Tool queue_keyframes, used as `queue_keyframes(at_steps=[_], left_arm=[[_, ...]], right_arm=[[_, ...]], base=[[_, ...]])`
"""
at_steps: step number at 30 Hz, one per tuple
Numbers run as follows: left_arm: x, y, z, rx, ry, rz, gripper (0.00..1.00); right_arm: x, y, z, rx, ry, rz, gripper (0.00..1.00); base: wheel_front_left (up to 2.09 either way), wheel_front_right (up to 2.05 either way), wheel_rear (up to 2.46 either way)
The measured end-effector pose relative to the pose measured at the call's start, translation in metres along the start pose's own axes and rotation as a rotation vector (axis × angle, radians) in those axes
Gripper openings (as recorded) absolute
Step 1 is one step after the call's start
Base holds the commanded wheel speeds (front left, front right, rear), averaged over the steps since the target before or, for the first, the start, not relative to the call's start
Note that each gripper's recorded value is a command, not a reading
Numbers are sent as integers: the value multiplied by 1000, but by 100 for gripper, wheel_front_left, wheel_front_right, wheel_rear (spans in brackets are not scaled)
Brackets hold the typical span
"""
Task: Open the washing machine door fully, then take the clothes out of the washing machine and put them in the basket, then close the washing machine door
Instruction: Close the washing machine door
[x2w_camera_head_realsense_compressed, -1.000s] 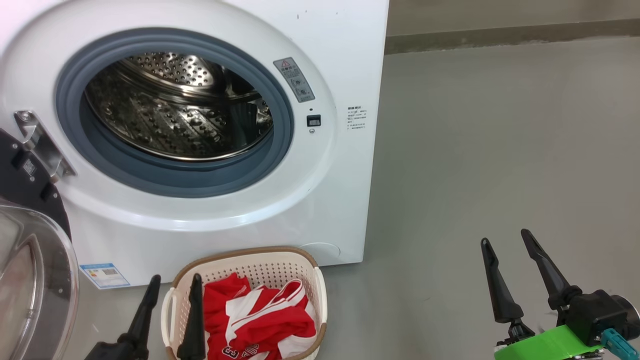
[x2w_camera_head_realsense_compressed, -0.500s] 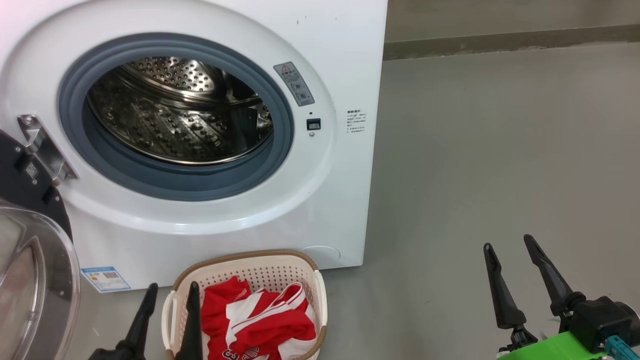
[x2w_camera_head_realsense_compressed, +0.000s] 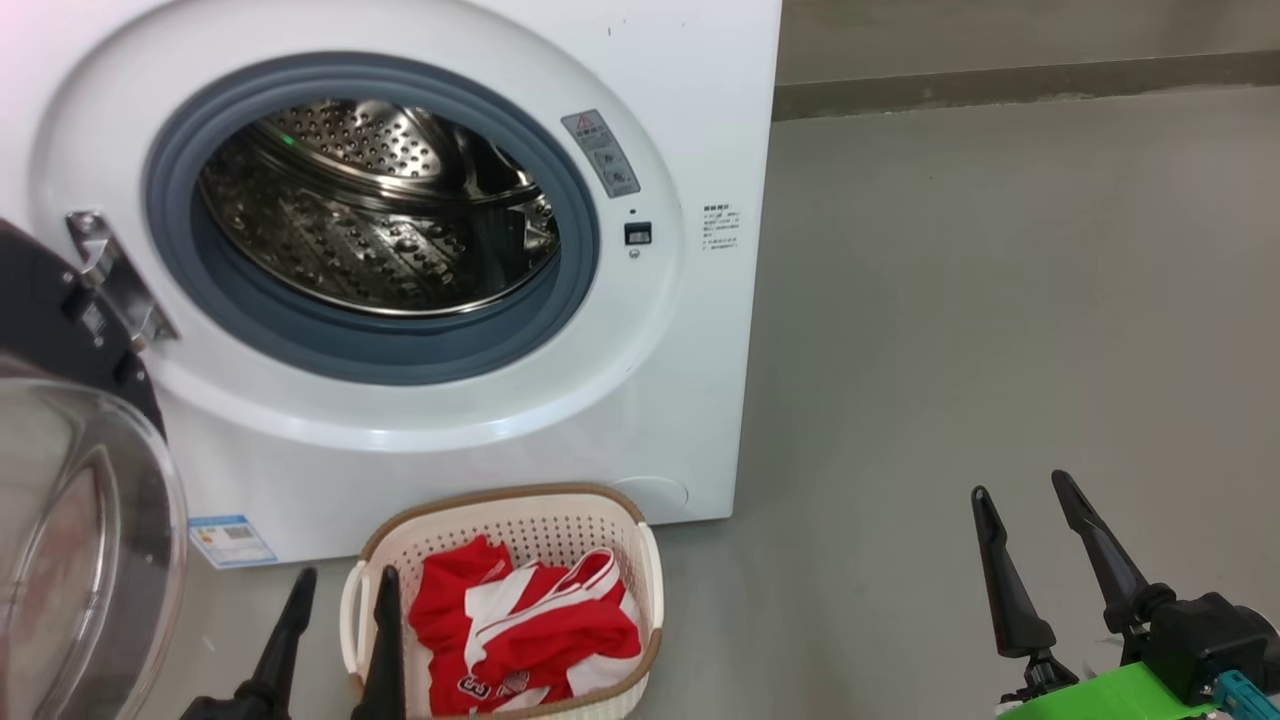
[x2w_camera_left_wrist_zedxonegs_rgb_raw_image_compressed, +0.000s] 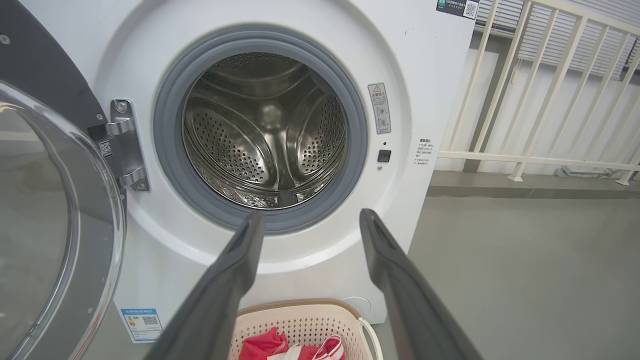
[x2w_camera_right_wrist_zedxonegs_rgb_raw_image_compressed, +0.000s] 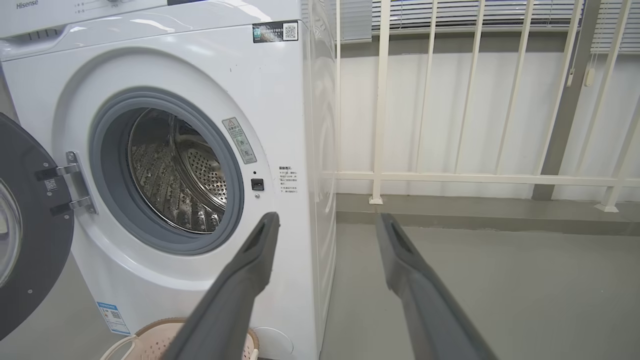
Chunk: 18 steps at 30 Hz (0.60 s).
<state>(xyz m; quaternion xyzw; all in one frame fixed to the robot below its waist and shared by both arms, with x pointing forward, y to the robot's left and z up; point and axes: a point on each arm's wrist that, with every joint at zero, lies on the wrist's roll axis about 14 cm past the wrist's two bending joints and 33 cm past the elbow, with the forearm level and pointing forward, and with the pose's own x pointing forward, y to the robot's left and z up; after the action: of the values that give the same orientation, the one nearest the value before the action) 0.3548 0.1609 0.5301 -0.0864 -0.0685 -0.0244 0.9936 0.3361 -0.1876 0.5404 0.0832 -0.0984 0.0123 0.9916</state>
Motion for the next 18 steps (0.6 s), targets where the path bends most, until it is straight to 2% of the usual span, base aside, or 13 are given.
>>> queue_keyframes(at_steps=[8, 18], left_arm=[[-1, -3, 0, 2, 0, -10, 100], [-3, -3, 2, 8, -3, -16, 100]], right_arm=[[1, 2, -1, 2, 4, 5, 100], [2, 6, -5, 5, 15, 18, 100]], base=[[-150, 126, 23], [-26, 26, 0]])
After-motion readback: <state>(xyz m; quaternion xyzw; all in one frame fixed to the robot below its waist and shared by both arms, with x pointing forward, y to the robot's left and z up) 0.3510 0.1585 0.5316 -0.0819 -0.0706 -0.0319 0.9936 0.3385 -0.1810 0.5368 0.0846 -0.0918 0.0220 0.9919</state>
